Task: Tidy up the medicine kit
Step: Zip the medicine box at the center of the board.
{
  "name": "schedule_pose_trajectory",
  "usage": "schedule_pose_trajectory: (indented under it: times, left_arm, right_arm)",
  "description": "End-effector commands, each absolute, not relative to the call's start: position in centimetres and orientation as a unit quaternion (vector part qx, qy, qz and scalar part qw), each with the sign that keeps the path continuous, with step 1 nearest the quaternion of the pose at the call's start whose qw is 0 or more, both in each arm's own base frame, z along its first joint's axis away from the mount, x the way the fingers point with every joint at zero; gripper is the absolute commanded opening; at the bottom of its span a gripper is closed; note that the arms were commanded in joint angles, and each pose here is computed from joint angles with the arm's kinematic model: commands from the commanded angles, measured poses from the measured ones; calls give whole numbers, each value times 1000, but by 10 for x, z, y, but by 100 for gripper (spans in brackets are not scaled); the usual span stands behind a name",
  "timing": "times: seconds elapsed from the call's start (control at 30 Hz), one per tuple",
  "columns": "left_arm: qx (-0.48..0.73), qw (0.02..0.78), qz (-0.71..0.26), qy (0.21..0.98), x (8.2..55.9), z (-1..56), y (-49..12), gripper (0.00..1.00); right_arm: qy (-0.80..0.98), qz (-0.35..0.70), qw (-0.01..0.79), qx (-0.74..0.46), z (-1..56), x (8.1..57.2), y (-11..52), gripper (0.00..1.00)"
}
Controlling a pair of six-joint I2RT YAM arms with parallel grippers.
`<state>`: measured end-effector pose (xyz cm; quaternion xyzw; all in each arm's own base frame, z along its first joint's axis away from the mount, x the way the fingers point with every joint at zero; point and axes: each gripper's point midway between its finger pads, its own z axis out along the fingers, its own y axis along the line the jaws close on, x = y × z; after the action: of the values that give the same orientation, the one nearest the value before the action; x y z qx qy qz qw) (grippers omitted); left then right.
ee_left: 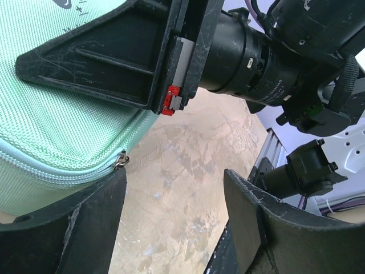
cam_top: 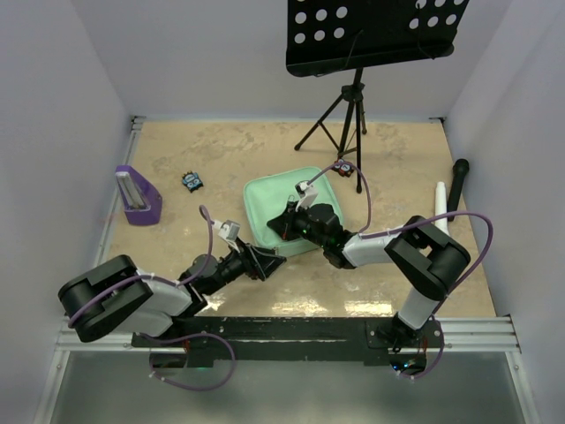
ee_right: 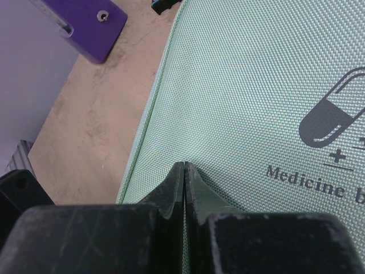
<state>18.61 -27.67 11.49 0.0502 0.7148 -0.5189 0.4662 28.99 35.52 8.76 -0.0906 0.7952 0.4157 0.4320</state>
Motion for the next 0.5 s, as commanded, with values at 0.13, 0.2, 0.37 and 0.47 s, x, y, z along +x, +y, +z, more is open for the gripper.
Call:
schedule_pose_trajectory:
  times: [0.13,0.2,0.37,0.47]
  left_arm:
    - [37,450,-488,747,172,78,-251,73]
    - [36,449,-486,749,172,77,-249,74]
    - [19,450,-456,767,174,65,-238,73]
    - [10,447,-438,780,174,56,-231,73]
  right_arm:
    - [897,302,298,-121,-20,242,311,0]
    - [898,302,297,-121,-21,242,310,0]
    - [898,302,296,-122,-22,241,310,0]
    - [899,302,295,-122,-23,240,310,0]
